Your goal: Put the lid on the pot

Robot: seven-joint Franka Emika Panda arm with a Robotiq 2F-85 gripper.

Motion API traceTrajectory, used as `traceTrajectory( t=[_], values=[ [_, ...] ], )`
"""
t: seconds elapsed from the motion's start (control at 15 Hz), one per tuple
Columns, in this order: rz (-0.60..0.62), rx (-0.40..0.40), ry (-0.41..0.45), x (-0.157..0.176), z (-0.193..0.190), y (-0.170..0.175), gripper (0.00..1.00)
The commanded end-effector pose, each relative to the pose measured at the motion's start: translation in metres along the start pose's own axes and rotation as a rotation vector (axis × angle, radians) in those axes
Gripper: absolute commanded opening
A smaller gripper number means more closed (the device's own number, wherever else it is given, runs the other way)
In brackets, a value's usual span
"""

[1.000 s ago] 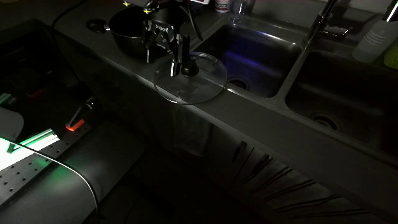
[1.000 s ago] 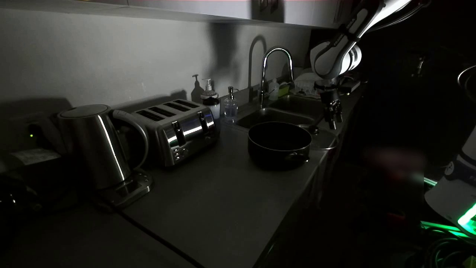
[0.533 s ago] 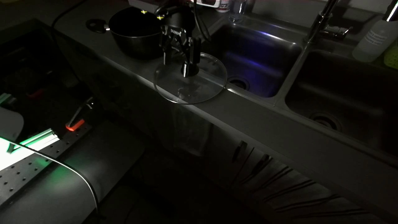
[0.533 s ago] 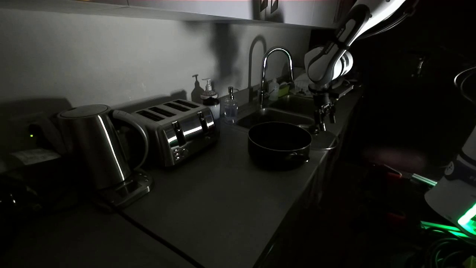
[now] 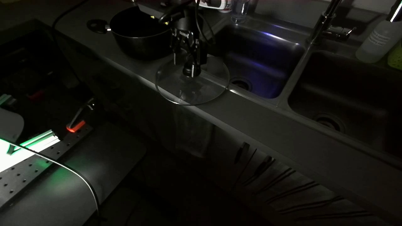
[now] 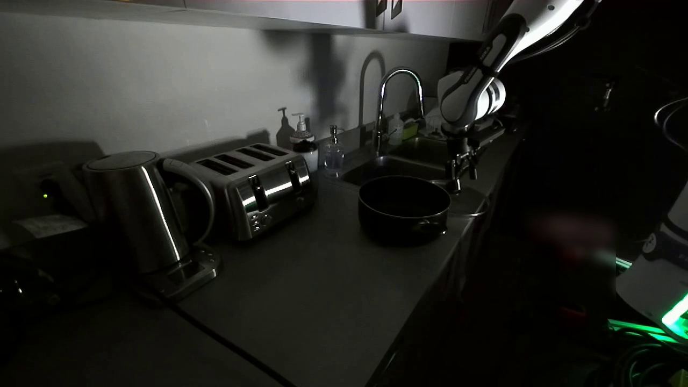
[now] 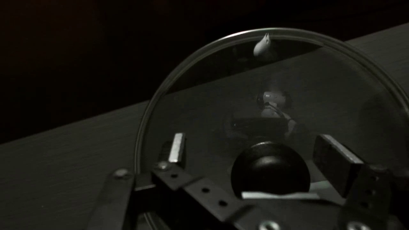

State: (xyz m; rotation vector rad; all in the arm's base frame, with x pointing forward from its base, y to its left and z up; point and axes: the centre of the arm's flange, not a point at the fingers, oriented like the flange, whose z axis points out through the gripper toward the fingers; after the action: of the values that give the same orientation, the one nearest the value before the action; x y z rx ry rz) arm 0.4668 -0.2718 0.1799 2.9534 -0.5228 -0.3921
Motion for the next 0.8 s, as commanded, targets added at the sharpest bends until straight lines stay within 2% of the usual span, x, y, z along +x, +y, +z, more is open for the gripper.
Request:
traceTrajectory(
  t=[0.0, 0.4, 0.47, 0.53, 0.73],
  values=[
    [0.042, 0.040, 0.049, 0.0108, 0.0054, -0.0037, 1.00],
    [0.068, 0.068, 0.082, 0.0116, 0.0108, -0.0045, 1.00],
    [0.072, 0.071, 0.087, 0.0109, 0.0110, -0.0038, 0.77],
    [0.075, 0.073, 0.093, 0.0103, 0.0109, -0.0030, 0.74],
    [0.084, 0.078, 0.110, 0.0092, 0.0087, -0.0013, 0.51]
  ],
)
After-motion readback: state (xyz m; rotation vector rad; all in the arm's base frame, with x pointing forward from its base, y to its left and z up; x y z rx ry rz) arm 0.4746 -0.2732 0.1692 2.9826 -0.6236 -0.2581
